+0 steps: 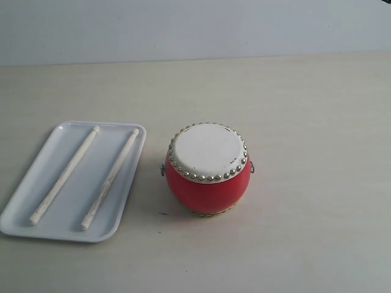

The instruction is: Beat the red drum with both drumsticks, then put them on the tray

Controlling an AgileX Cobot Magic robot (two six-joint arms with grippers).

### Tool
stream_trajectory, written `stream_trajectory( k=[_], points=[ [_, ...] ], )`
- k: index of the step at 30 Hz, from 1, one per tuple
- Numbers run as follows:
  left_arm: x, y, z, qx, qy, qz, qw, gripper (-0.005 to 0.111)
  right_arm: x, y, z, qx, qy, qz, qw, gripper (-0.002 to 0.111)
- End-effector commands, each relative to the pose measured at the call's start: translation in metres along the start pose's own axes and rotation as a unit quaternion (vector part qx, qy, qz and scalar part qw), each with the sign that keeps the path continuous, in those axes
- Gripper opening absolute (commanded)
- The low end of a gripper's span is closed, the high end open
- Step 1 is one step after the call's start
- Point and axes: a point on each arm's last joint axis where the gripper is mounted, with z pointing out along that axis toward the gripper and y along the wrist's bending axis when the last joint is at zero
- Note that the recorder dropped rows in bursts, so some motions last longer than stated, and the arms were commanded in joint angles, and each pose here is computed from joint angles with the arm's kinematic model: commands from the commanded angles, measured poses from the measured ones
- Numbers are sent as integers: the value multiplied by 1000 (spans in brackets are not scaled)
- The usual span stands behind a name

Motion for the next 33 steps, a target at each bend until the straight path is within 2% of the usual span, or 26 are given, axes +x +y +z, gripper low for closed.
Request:
stream_trajectory(
  k=[1, 6, 10, 18, 22, 26, 33],
  points=[
    [0, 0, 0, -1, -4, -2, 1000, 0, 9, -10, -35, 6, 10, 5, 1000, 0],
    [0, 0, 0, -1, -4, -2, 1000, 0, 52, -16, -88, 84, -6, 91, 992, 0],
    [0, 0, 0, -1, -4, -2, 1000, 0, 76, -10, -120, 126, -50, 90, 987, 0],
    [0, 0, 0, -1, -4, -2, 1000, 0, 80, 4, -151, 112, -124, 76, 983, 0],
    [0, 0, 0, -1, -4, -2, 1000, 0, 97, 5, -147, 114, -89, 76, 987, 0],
    [0, 0, 0, -1, -4, -2, 1000, 0, 126, 1, -142, 146, -44, 116, 981, 0],
    [0, 0, 0, -1, -4, -2, 1000, 0, 156, 3, -137, 152, 20, 118, 981, 0]
  ],
)
